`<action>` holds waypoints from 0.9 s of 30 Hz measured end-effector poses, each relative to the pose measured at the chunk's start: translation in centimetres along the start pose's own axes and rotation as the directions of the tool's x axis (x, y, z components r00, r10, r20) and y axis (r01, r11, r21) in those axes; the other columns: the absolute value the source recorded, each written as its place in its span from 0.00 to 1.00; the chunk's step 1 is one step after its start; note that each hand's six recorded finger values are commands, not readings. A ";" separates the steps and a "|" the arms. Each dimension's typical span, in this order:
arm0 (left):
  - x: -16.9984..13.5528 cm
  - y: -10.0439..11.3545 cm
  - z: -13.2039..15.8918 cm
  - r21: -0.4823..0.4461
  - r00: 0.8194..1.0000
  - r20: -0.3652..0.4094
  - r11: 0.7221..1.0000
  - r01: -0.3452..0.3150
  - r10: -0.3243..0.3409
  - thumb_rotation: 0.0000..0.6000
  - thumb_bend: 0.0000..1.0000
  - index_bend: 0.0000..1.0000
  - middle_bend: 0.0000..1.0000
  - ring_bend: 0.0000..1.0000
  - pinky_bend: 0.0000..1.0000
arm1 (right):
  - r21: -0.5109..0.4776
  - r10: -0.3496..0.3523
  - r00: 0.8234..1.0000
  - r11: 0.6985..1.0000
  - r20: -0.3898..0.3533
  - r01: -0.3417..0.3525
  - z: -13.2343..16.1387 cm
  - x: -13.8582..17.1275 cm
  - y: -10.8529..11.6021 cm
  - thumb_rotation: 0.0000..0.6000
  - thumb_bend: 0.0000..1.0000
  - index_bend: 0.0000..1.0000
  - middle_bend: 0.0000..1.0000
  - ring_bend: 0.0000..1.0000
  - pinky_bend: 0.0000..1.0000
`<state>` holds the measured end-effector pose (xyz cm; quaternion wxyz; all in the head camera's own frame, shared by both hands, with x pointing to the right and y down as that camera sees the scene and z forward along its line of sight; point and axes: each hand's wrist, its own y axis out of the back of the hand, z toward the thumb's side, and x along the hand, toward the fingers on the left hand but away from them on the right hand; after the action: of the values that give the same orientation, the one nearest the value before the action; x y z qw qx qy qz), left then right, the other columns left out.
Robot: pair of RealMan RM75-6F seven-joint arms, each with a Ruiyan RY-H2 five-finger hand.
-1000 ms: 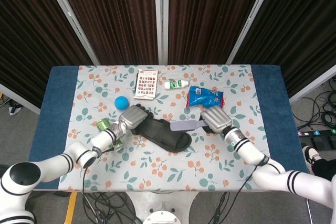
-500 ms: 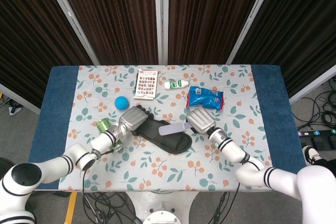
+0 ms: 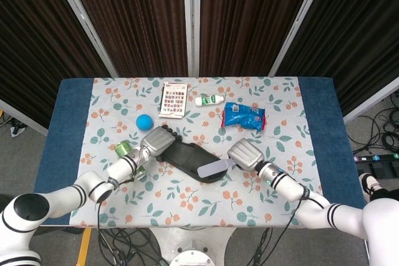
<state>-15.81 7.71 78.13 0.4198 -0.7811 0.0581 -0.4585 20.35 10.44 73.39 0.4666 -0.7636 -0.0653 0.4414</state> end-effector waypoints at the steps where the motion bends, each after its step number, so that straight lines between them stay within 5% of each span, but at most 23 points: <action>1: 0.0 0.0 0.1 0.001 1.000 0.002 1.000 -0.001 0.001 1.00 0.22 0.45 0.46 0.29 0.23 | -0.012 -0.018 1.000 1.000 0.003 0.018 -0.1 0.0 0.4 1.00 0.54 1.00 1.00 1.00 1.00; 6: -0.1 0.2 0.3 0.005 1.000 0.007 1.000 -0.003 0.003 1.00 0.22 0.45 0.46 0.29 0.23 | -0.046 -0.094 0.995 0.994 0.034 0.096 -0.7 -1.7 2.6 1.00 0.54 1.00 1.00 1.00 1.00; 14: 0.0 0.4 0.1 0.007 1.000 -0.001 1.000 -0.007 0.007 1.00 0.22 0.45 0.46 0.29 0.23 | -0.018 -0.017 0.999 1.000 0.042 0.017 0.3 -4.6 0.9 1.00 0.54 1.00 1.00 1.00 1.00; 27: -0.2 0.2 -0.1 0.021 1.000 -0.004 1.000 -0.012 0.012 1.00 0.22 0.45 0.46 0.29 0.23 | -0.007 0.073 0.997 0.997 0.008 -0.073 -0.7 -0.2 -1.1 1.00 0.54 1.00 1.00 1.00 1.00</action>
<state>-15.94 7.68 77.85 0.4307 -0.7752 0.0588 -0.4584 21.09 10.55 74.45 0.4473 -0.7651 -0.0407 0.4613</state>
